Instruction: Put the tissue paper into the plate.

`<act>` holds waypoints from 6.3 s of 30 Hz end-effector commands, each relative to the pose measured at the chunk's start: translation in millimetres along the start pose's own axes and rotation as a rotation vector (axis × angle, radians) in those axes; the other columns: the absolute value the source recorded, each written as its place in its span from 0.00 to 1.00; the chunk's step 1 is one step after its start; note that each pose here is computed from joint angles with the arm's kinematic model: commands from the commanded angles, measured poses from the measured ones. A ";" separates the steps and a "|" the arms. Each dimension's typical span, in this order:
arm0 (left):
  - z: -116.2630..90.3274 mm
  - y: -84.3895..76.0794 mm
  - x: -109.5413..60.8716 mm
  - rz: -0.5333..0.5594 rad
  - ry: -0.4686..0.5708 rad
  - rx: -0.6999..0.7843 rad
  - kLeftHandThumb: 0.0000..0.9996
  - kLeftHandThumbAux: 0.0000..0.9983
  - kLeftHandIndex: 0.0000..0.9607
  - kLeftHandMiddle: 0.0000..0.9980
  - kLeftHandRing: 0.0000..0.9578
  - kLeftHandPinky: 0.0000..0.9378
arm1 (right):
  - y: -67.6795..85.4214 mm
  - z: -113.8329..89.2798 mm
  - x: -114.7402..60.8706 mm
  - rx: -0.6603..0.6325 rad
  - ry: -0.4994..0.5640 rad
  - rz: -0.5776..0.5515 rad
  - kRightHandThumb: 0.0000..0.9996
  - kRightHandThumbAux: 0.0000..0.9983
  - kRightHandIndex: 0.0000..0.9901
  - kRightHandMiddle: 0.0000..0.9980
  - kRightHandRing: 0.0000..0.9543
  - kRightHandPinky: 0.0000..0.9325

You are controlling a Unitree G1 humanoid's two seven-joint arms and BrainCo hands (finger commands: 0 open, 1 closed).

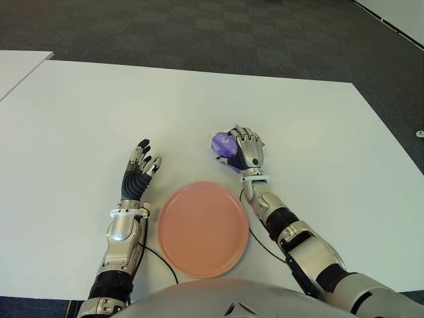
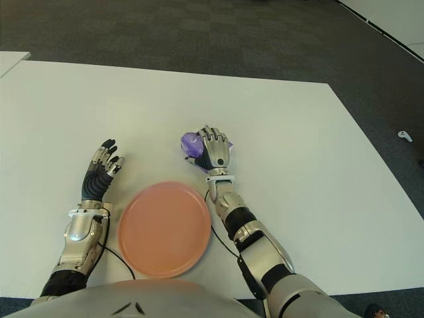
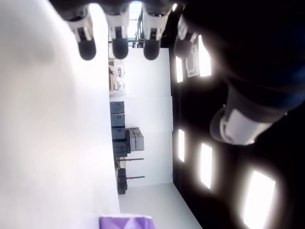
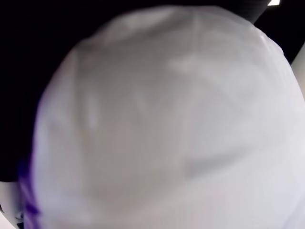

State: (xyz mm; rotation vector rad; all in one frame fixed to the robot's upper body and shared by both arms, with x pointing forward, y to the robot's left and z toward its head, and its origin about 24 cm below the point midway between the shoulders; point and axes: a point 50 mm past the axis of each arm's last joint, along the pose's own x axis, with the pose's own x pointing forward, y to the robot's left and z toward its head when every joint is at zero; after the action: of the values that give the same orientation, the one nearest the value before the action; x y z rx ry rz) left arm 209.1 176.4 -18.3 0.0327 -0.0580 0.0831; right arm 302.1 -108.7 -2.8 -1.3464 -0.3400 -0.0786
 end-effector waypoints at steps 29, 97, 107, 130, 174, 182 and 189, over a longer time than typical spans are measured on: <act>-34.5 5.6 -32.0 0.011 0.211 0.023 0.00 0.58 0.00 0.00 0.00 0.00 | 46.4 -9.7 -66.7 0.037 0.087 0.319 0.95 0.66 0.39 0.50 0.54 0.82; -40.6 2.4 -23.3 0.006 0.202 0.034 0.00 0.58 0.00 0.00 0.00 0.00 | -171.1 42.5 41.2 0.238 -0.349 -0.260 0.86 0.68 0.41 0.51 0.85 0.83; -41.4 2.8 -23.1 -0.001 0.205 0.024 0.00 0.59 0.00 0.00 0.00 0.00 | -171.6 45.4 34.2 0.236 -0.398 -0.230 0.86 0.68 0.41 0.51 0.84 0.83; -44.0 2.5 -21.8 0.001 0.215 0.031 0.00 0.60 0.00 0.00 0.00 0.00 | -112.7 -31.6 52.3 -0.382 -0.190 0.411 0.42 0.28 0.01 0.01 0.01 0.01; -44.9 3.8 -24.6 -0.019 0.231 -0.002 0.00 0.59 0.00 0.00 0.00 0.00 | -85.7 -83.8 61.1 -0.316 0.017 0.451 0.25 0.19 0.00 0.00 0.00 0.00; -44.9 3.8 -24.2 -0.018 0.234 0.001 0.00 0.58 0.00 0.00 0.00 0.00 | -85.2 -84.3 60.3 -0.301 0.019 0.467 0.25 0.21 0.00 0.00 0.00 0.00; -44.6 4.3 -23.8 -0.020 0.229 0.007 0.00 0.57 0.00 0.00 0.00 0.00 | -83.4 -76.5 53.4 -0.273 -0.015 0.481 0.25 0.23 0.00 0.00 0.00 0.00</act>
State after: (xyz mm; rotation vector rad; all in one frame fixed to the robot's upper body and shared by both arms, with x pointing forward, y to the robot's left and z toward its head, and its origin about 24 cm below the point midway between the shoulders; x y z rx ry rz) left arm 226.1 178.4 -21.5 0.0261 -0.0573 0.0597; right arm 353.2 -198.9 82.9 -1.6790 -0.0098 0.2537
